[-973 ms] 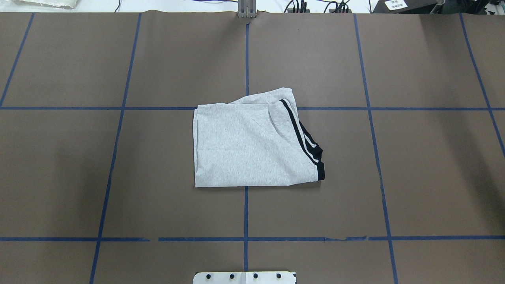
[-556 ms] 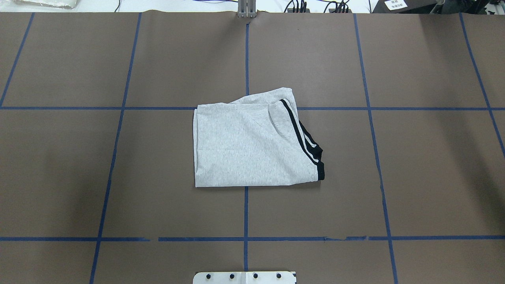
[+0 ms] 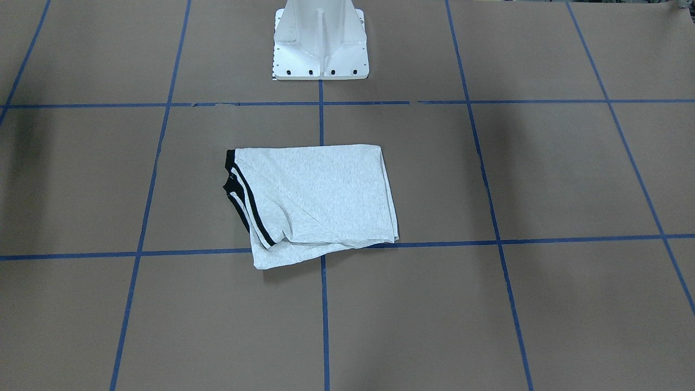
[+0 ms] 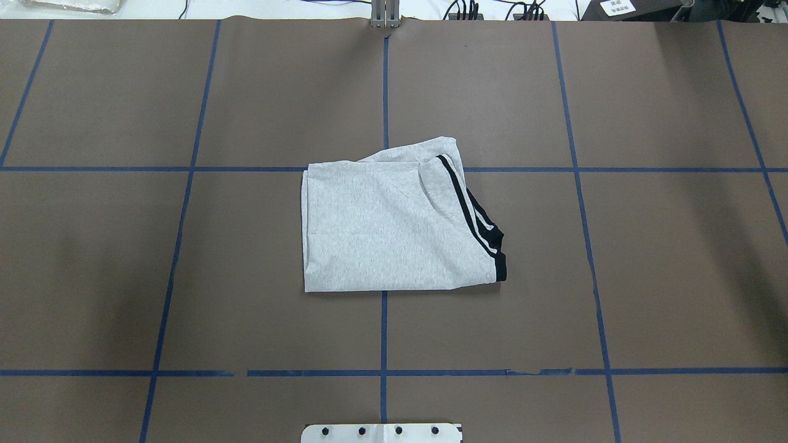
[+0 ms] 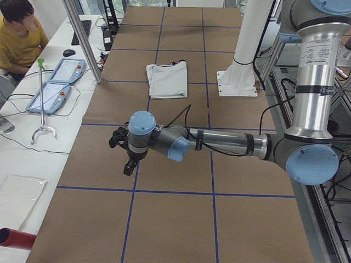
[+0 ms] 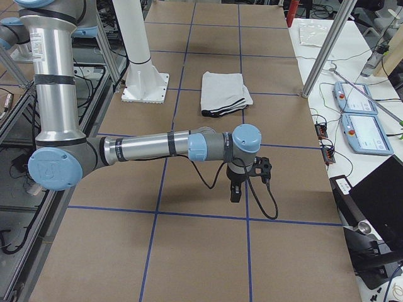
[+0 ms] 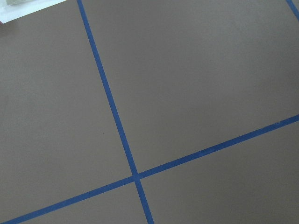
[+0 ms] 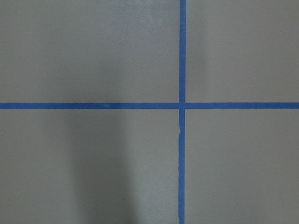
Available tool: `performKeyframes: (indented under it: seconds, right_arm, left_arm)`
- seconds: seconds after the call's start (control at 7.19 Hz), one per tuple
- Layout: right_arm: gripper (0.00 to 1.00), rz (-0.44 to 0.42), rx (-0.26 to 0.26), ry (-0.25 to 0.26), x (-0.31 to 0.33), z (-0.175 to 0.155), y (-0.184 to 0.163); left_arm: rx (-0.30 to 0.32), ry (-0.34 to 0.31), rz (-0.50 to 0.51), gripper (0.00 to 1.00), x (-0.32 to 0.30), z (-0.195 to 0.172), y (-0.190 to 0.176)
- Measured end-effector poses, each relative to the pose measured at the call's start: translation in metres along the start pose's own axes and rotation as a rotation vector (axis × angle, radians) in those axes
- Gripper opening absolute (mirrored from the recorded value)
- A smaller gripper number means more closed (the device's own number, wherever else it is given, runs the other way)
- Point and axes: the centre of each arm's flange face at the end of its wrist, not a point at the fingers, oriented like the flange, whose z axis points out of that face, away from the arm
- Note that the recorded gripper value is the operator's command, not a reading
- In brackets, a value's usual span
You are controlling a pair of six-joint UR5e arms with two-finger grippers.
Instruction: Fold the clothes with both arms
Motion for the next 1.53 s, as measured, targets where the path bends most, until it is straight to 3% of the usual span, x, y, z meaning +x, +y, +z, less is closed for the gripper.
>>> performKeyframes:
  seconds: [0.7,1.53]
  right_arm:
    - [1.00,-0.013,-0.021,0.000,-0.0050,0.0099,0.0008]
    - [1.00,-0.014,-0.016,-0.003,-0.0077,0.0080,-0.0017]
  left_arm:
    - [-0.061,-0.008,-0.055,1.00,-0.0025,0.0020,0.0048]
    - [-0.045,-0.003,-0.038,1.00,0.0039,-0.0031,-0.0044]
